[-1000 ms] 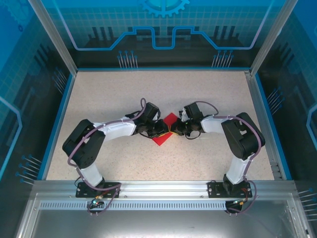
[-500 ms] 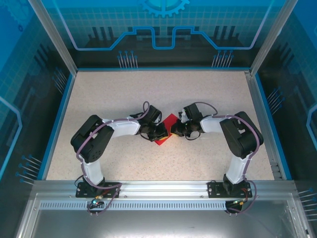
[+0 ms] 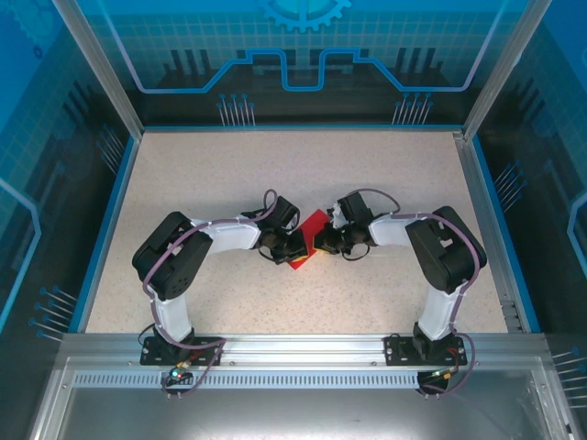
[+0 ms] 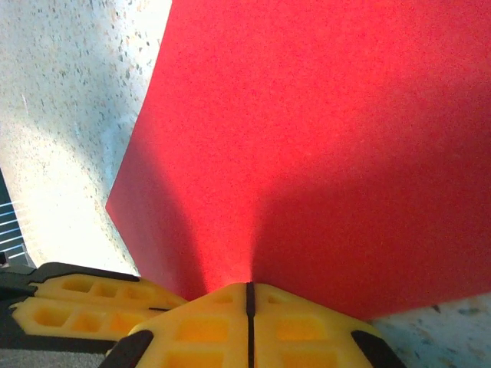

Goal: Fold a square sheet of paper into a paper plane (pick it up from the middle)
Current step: First fold in half a square sheet of paper at the center of the table.

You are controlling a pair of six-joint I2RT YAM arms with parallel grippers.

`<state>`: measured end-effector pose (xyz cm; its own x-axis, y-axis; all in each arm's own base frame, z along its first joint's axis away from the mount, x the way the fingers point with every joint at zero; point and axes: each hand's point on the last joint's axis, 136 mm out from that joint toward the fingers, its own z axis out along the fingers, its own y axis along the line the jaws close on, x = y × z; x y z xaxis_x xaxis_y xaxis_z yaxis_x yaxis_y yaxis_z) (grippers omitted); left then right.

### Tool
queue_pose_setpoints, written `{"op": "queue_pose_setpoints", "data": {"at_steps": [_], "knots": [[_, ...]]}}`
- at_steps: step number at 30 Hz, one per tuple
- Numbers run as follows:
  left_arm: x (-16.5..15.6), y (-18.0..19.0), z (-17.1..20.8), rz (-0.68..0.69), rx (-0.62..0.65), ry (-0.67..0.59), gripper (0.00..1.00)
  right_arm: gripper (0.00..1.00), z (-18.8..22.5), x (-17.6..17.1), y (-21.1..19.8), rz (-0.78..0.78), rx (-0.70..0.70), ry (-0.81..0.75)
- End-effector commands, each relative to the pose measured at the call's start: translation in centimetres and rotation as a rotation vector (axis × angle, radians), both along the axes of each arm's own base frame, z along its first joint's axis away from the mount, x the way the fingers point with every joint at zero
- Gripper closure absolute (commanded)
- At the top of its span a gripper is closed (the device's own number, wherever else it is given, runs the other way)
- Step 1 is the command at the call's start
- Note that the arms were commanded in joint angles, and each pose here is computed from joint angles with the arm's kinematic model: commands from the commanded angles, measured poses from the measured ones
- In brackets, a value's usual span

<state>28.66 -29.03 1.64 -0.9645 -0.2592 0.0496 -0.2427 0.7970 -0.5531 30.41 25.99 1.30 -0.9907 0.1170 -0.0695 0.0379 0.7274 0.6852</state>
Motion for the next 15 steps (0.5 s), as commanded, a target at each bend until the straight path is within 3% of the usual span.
{"op": "queue_pose_setpoints", "data": {"at_steps": [1,15], "knots": [[-0.7,0.6,-0.9,-0.014,0.058,0.03,0.93,0.93,-0.7,0.2,-0.2,0.009,-0.038,0.012],[-2.6,2.6,-2.6,-0.007,0.151,0.108,0.95,0.93,-1.6,3.5,-5.4,-0.099,-0.129,0.014]]}}
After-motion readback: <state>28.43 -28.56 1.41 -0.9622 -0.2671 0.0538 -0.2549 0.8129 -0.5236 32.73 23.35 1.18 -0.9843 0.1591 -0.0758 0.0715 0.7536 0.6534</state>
